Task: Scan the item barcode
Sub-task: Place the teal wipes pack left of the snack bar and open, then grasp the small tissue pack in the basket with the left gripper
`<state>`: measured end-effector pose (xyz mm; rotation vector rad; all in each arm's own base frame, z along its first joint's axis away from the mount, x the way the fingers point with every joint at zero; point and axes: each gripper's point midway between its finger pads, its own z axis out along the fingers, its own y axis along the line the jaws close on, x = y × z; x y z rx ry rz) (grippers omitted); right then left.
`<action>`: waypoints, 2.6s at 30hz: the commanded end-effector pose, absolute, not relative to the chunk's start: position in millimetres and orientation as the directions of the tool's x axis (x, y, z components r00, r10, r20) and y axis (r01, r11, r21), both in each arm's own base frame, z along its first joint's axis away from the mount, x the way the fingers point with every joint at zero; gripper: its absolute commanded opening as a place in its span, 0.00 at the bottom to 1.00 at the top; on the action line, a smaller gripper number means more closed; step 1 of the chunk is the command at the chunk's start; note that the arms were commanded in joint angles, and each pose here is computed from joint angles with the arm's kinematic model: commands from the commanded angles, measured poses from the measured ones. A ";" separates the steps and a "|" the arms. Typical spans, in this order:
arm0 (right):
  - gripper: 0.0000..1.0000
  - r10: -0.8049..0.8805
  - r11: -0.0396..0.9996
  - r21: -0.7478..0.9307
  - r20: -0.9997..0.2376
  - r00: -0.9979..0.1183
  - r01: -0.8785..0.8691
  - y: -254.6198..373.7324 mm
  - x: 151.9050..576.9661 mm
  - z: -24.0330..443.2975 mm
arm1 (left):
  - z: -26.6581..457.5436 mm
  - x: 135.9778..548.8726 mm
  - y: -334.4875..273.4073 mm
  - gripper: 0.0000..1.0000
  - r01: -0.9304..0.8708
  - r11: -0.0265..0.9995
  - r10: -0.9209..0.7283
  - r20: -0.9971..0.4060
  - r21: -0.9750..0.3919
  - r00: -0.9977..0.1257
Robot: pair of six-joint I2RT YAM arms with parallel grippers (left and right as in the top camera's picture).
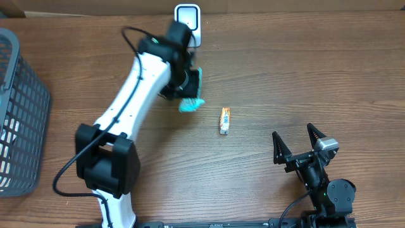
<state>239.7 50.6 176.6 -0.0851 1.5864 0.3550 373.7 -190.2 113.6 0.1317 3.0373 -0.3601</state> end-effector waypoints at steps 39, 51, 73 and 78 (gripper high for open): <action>1.00 0.166 0.948 0.174 -0.985 -0.051 -0.268 49.7 240.1 174.7 | 364.8 282.9 263.4 0.98 -0.886 0.401 -0.815 -0.532 -0.234 -0.228; 1.00 0.166 0.948 0.174 -0.985 -0.051 -0.268 49.7 240.1 174.7 | 264.0 233.3 347.1 0.92 -0.975 0.221 -0.901 -0.382 0.006 -0.207; 1.00 0.166 0.948 0.174 -0.985 -0.051 -0.268 49.7 240.1 174.7 | 93.4 278.6 395.6 0.87 -0.884 0.451 -0.862 -0.200 0.121 -0.467; 1.00 0.166 0.948 0.174 -0.985 -0.051 -0.268 49.7 240.1 174.7 | 68.6 288.8 396.9 0.76 -0.883 0.461 -0.866 -0.176 0.083 -0.469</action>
